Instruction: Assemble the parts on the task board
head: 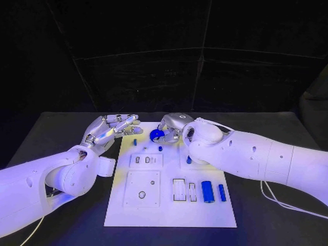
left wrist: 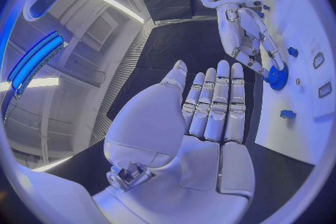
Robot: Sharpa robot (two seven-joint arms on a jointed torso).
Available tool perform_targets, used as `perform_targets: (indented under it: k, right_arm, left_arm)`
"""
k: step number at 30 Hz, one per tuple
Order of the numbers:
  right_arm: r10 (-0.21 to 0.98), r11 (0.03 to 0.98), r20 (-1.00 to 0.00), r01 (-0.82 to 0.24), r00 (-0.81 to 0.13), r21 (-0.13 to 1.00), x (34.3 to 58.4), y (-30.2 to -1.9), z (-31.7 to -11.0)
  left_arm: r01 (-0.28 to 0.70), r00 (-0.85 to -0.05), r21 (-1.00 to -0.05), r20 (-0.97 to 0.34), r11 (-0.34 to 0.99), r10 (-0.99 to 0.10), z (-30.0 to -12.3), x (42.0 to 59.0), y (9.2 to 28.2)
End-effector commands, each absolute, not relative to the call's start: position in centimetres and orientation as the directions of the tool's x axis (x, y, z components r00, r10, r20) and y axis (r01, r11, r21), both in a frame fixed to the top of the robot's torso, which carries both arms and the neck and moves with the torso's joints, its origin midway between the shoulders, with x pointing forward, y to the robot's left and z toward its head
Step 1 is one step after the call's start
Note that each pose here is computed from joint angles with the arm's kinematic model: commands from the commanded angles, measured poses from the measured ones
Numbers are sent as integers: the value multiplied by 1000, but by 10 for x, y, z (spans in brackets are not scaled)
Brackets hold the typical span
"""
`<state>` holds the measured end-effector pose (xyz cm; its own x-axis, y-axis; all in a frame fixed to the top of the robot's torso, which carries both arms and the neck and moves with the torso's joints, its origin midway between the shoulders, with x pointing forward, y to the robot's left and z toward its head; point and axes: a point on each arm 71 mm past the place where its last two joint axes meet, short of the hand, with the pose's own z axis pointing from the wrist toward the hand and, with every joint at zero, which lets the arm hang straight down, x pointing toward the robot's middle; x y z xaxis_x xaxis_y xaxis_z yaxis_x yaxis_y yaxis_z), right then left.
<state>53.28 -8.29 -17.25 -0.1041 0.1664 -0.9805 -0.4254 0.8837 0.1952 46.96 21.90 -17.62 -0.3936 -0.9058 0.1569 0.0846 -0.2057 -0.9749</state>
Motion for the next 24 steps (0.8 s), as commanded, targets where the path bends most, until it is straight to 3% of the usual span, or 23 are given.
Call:
perform_targets:
  k: [1,6,13,18,24]
  right_arm:
    - [305,825,-952,-496,-14,271,529,-87,-159]
    - [431,747,-902,-544,-40,381,520,-113,-152]
    - [516,696,-836,-478,-184,535,513,-176,-155]
    - [520,693,-816,-434,-251,575,512,-223,-160]
    - [523,720,-818,-390,-238,574,516,-259,-162]
  left_arm:
    - [86,-400,-974,159,-210,-902,-175,470,219]
    - [88,-397,-974,158,-208,-904,-175,470,221]
    - [88,-396,-974,158,-208,-905,-175,470,223]
    - [87,-397,-974,158,-208,-904,-175,470,223]
    - [87,-398,-974,158,-209,-903,-176,472,221]
